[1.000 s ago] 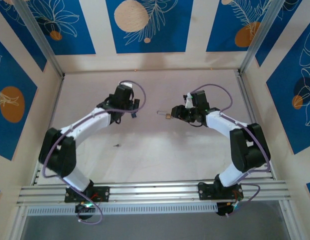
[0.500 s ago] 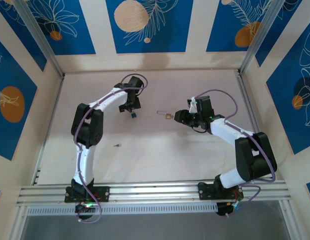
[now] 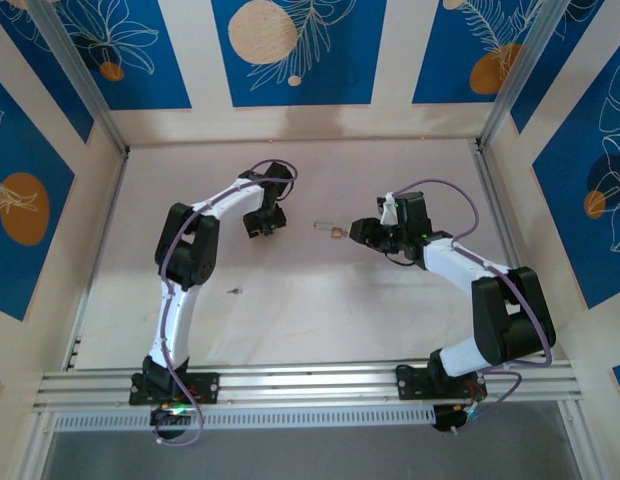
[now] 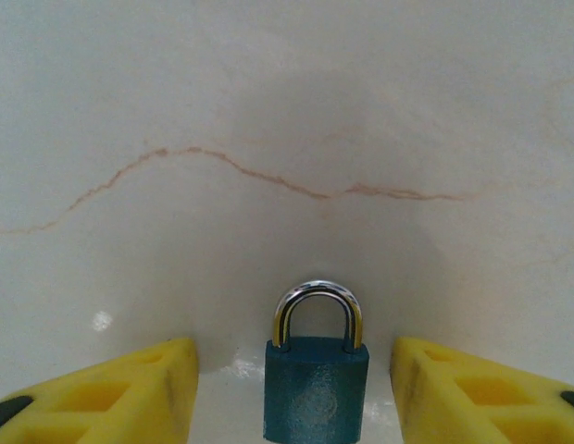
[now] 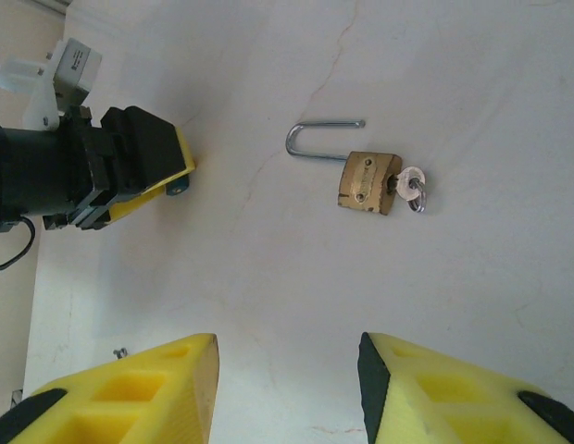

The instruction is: Unlock with the key

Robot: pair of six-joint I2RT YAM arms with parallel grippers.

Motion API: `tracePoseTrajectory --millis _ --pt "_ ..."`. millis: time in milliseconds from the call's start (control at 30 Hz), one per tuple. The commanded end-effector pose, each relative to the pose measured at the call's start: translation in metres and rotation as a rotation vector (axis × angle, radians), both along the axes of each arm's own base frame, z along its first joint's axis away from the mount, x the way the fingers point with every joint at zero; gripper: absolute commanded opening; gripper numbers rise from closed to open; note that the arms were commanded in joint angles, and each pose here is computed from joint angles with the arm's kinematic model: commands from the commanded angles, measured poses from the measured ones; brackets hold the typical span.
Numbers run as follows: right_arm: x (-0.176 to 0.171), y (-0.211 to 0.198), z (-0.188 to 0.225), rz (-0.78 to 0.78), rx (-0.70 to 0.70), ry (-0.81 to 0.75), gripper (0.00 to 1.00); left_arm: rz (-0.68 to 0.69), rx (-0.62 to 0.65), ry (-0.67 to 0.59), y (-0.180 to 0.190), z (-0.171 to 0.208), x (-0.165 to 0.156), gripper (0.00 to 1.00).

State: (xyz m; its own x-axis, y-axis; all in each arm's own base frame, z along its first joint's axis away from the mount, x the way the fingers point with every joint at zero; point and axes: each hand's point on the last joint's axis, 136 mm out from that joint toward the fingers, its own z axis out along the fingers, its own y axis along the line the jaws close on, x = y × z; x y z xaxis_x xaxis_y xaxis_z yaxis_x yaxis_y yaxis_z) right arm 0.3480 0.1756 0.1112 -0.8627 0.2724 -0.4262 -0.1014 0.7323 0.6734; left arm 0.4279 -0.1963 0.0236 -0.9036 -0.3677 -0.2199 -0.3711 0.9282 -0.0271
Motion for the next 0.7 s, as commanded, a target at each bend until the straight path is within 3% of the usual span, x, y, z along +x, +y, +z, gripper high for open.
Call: tracePoseTrajectory --millis 0,433,667 --pt "-0.005 0.000 0.005 0.005 0.029 -0.007 0.45 0.026 -0.002 0.047 -0.002 -0.007 -0.007 0.50" --pt "-0.006 0.000 0.009 0.004 0.043 -0.019 0.45 -0.002 -0.012 0.032 0.002 -0.005 -0.017 0.29" --pt "-0.008 0.003 0.011 0.010 0.054 -0.024 0.45 -0.001 -0.024 0.032 0.005 0.000 -0.027 0.29"
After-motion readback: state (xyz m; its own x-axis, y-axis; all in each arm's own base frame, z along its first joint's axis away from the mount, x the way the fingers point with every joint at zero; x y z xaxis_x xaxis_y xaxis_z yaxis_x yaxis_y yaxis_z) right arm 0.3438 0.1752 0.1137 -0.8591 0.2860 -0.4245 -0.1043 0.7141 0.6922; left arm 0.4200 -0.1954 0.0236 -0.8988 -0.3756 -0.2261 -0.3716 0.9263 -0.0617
